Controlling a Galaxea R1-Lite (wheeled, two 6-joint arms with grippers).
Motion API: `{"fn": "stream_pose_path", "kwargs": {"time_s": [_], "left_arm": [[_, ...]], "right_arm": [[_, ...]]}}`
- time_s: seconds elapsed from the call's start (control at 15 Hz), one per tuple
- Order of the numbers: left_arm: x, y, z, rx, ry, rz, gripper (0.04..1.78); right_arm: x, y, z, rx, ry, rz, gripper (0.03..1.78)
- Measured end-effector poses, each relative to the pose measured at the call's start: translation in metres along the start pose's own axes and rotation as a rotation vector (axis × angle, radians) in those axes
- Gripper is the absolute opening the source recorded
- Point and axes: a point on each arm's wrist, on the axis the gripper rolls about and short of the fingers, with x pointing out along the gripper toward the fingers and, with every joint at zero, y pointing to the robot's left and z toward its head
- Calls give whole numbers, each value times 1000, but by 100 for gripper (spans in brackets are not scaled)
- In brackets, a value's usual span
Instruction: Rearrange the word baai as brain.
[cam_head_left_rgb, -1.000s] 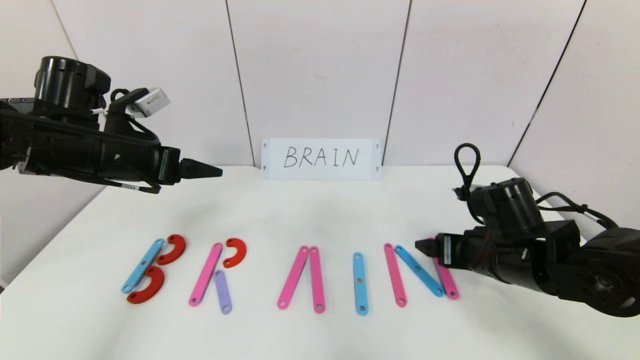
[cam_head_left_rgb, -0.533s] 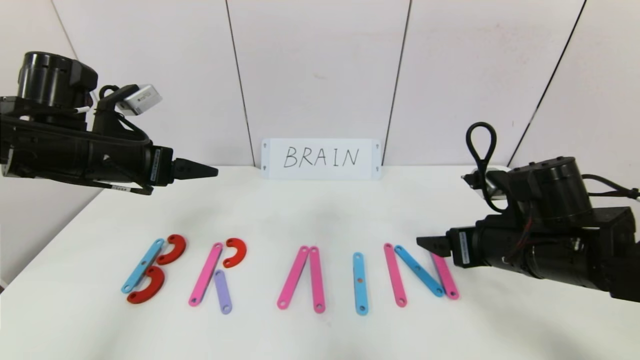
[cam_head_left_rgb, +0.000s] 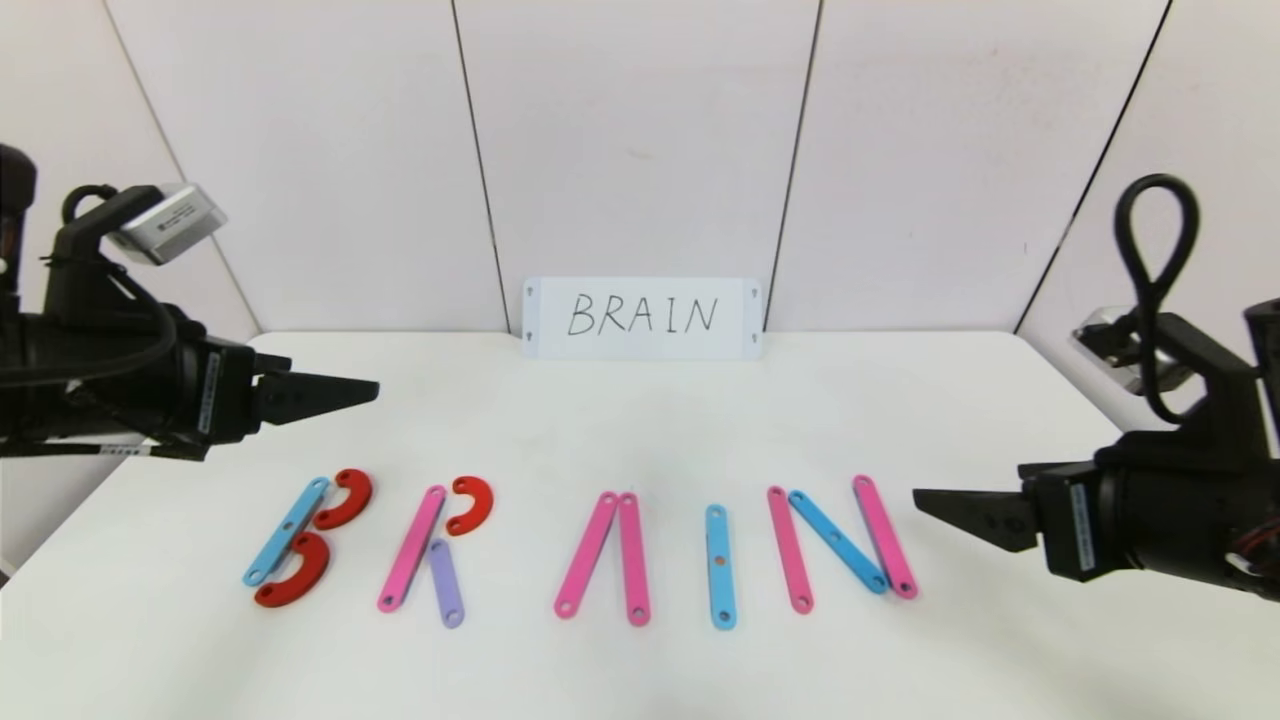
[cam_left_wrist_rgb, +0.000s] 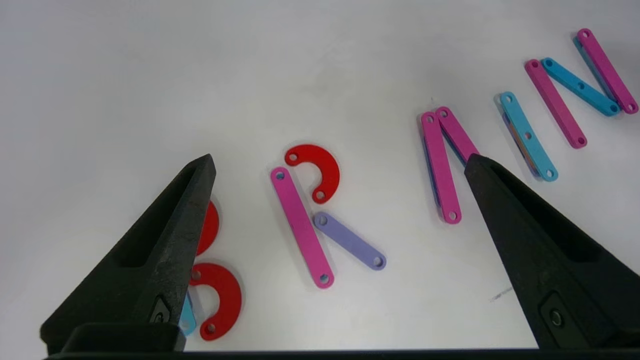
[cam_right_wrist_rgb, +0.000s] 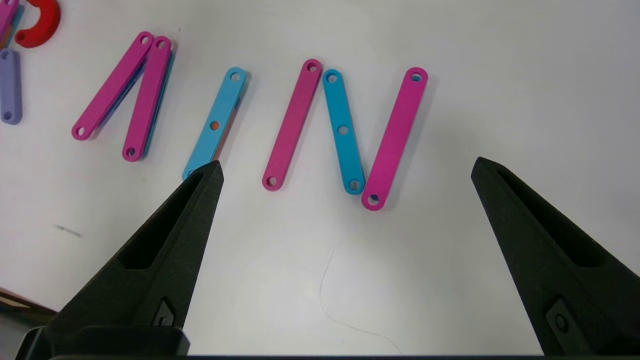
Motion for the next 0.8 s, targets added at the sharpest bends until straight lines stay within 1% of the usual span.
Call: {"fn": "stream_pose_path", "kwargs": {"time_s": [0.13, 0.33, 0.47, 0.6, 0.8], "left_arm": [[-20, -10, -17, 5, -7, 20, 174], [-50, -25, -45, 17, -33, 59, 174], [-69, -35, -66, 27, -59, 82, 174], [-87, -45, -88, 39, -88, 103, 174], [-110, -57, -120, 68, -133, 152, 174]], "right_arm": [[-23, -2, -8, 0, -32, 5, 174], [-57, -5, -24, 0, -113, 7, 174], [-77, -9, -39, 6, -156, -5, 174], [-95, -14, -55, 15, -201, -42, 174], [-119, -22, -79, 39, -262, -122, 174]]}}
